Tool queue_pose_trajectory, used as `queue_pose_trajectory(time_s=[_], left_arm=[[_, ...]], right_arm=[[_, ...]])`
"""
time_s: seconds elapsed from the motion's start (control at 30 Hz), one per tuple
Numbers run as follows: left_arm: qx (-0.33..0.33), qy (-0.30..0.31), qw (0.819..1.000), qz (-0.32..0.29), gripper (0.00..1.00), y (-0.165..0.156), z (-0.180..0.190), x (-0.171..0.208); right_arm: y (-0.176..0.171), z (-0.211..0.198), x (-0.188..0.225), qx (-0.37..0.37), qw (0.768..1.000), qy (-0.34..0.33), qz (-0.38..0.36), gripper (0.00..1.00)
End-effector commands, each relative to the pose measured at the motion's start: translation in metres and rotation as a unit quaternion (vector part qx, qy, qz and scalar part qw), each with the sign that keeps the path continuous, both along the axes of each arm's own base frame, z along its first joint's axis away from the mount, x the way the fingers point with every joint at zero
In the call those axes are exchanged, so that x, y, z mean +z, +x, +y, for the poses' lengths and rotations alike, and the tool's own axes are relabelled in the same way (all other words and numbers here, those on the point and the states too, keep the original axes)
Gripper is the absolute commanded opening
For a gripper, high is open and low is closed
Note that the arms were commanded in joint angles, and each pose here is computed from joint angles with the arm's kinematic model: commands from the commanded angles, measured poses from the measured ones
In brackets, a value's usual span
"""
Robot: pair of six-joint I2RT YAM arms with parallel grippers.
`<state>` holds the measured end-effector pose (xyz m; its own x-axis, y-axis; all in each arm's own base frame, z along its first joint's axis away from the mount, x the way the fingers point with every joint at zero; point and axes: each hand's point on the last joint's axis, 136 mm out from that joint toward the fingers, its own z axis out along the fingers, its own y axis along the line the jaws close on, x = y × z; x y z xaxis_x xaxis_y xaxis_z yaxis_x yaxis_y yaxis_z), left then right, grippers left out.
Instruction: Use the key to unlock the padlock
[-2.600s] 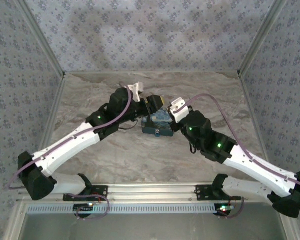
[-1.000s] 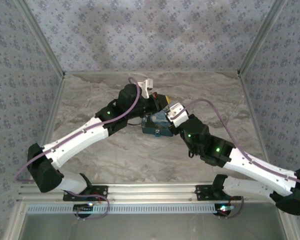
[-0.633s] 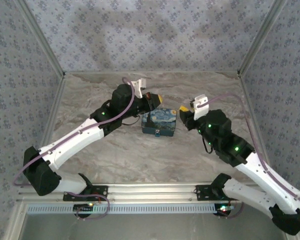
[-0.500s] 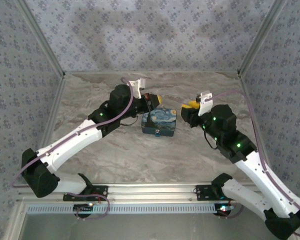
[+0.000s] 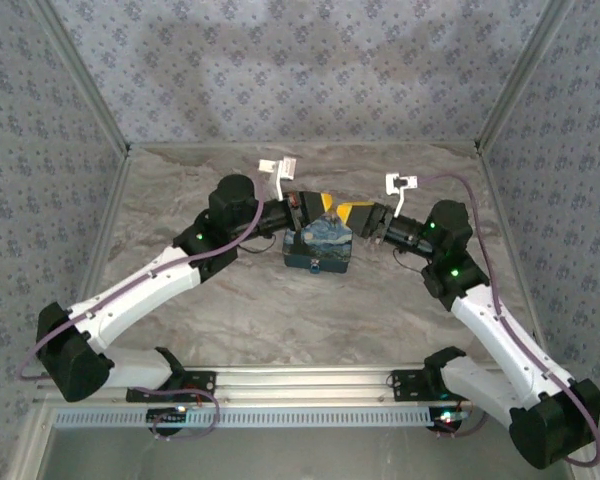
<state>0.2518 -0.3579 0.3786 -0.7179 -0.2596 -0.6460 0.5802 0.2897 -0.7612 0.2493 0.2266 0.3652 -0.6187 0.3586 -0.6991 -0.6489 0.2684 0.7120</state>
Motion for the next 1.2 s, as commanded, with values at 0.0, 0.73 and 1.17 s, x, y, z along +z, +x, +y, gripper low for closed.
queue_pose_trajectory(time_s=[0.0, 0.73, 1.17], left_arm=[[-0.020, -0.040, 0.998, -0.043, 0.00, -0.014, 0.001, 0.033], [-0.002, -0.055, 0.997, -0.045, 0.00, -0.014, 0.003, 0.037], [-0.004, -0.066, 0.997, -0.043, 0.00, -0.015, 0.003, 0.038]], right_arm=[[-0.008, 0.001, 0.020, 0.025, 0.999, 0.042, -0.020, 0.39], [-0.015, 0.008, 0.014, 0.041, 0.998, 0.045, -0.019, 0.28], [-0.015, 0.016, 0.014, 0.051, 0.998, 0.041, -0.021, 0.16]])
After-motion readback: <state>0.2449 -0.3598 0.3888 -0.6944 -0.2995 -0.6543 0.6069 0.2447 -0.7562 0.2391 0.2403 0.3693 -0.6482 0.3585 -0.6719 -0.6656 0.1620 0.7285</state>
